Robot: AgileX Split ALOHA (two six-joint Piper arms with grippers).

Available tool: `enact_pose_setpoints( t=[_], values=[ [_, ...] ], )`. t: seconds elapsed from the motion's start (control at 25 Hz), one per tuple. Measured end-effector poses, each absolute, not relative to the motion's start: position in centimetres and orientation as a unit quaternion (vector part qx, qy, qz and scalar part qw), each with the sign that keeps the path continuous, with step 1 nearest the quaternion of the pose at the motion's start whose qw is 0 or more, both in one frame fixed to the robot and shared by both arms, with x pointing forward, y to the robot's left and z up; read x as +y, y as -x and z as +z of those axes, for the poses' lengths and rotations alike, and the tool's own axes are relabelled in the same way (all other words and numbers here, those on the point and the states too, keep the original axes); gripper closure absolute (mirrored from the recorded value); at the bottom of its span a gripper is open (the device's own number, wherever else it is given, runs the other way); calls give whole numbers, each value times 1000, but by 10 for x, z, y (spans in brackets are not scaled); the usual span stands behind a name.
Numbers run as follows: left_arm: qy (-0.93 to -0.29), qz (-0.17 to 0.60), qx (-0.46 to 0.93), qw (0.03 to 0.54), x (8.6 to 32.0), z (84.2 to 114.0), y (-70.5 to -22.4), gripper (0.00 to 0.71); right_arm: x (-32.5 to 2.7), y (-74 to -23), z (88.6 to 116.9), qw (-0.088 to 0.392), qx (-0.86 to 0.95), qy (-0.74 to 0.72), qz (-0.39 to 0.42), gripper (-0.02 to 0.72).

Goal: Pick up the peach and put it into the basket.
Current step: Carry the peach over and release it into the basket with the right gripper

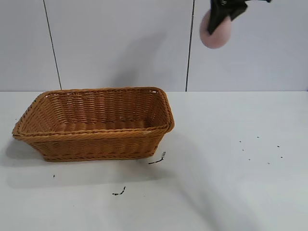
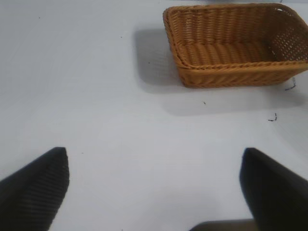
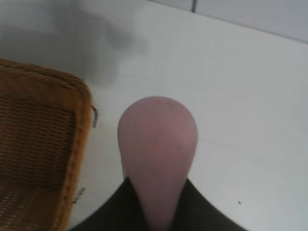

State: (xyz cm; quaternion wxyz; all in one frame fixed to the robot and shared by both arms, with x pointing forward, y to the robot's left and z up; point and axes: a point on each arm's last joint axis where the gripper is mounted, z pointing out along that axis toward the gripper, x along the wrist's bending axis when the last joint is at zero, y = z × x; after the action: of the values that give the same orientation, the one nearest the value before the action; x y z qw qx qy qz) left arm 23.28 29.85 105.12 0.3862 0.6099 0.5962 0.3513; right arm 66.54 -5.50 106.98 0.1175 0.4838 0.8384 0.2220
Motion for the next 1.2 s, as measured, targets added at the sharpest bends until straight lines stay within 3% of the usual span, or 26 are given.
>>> enact_pose_setpoints(
  t=[0.28,0.48,0.72,0.8,0.88,0.96,1.0,1.08,1.2],
  values=[
    [-610,351,596,386,298,1051,-233,17,2,-666,1007,109,858,-445,232,680],
    [-610,351,596,386,298,1051,-233,17,10,-674,963,100,863,-445,215,680],
    [-610,351,596,386,298,1051,-233,17,12,-676,938,91,868,-448,194,665],
    [-610,351,596,386,298,1051,-233,17,12,-675,937,89,868,-448,193,573],
    [-610,351,596,386,298,1051,-233,17,12,-674,937,83,869,-450,189,399],
    [-610,351,596,386,298,1051,-233,17,12,-673,936,76,869,-451,186,174],
    [-610,351,596,386,298,1051,-233,17,12,-672,936,72,871,-450,183,116],
    [-610,351,596,386,298,1051,-233,17,12,-671,937,68,874,-447,179,47],
    [-610,351,596,386,298,1051,-233,17,11,-669,948,71,873,-445,186,18]
  ],
)
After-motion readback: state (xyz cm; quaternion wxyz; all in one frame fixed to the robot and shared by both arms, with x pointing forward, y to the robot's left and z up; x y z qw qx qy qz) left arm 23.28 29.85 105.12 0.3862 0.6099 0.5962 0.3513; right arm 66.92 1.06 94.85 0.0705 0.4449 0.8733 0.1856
